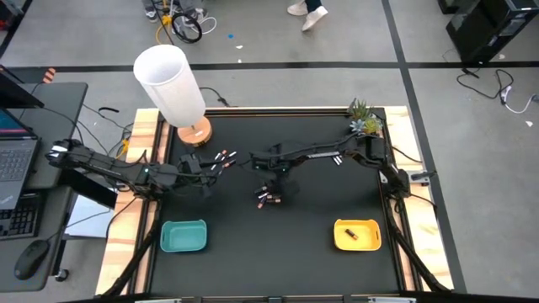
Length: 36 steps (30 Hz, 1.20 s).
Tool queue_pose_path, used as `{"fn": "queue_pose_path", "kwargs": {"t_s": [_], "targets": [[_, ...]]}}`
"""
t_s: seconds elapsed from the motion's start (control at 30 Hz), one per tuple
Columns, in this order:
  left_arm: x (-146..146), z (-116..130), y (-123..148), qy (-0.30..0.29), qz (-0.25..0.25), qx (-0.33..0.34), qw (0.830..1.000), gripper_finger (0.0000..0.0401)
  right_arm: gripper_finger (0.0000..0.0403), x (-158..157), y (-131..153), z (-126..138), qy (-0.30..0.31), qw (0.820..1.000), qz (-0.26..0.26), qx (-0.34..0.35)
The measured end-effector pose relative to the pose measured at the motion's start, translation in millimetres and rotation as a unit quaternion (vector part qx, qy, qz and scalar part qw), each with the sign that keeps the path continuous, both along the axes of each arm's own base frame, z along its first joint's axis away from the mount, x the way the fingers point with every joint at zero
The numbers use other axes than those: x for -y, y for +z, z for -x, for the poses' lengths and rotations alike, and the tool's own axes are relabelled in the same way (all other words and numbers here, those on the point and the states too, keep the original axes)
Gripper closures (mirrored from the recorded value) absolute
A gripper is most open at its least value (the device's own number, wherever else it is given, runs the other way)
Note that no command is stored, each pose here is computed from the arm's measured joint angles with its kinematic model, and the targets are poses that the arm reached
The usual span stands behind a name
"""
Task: Sort batteries
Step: Put the silver battery into the green bin
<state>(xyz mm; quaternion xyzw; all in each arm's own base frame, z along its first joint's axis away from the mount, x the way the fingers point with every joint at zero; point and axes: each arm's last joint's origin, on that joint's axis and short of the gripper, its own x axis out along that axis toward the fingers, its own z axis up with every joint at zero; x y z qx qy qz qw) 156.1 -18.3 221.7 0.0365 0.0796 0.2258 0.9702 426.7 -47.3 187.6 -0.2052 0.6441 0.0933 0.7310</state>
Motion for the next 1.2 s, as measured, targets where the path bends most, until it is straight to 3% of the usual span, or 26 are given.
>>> {"fn": "queue_pose_path", "kwargs": {"t_s": [0.17, 0.3, 0.6, 0.8, 1.2], "targets": [[2, -7, 4, -0.004, -0.019, 0.021, 1.000, 0.0270, 0.0401, -5, 43, -2, -0.037, 0.992, 0.006, 0.121], [3, -13, 1, -0.007, -0.011, 0.024, 1.000, 0.0250, 0.0402, -24, 68, 4, -0.028, 0.963, 0.032, 0.266], [9, -30, -3, -0.046, 0.013, 0.051, 0.998, 0.0241, 0.0403, -40, 58, 22, -0.042, 0.904, 0.046, 0.424], [12, -42, -8, -0.046, 0.016, 0.053, 0.997, 0.0208, 0.0403, -49, 62, 25, -0.037, 0.871, 0.042, 0.489], [19, -73, -1, -0.032, -0.024, 0.028, 0.999, 0.0189, 0.0403, -60, 63, 22, -0.021, 0.859, 0.027, 0.510]]}}
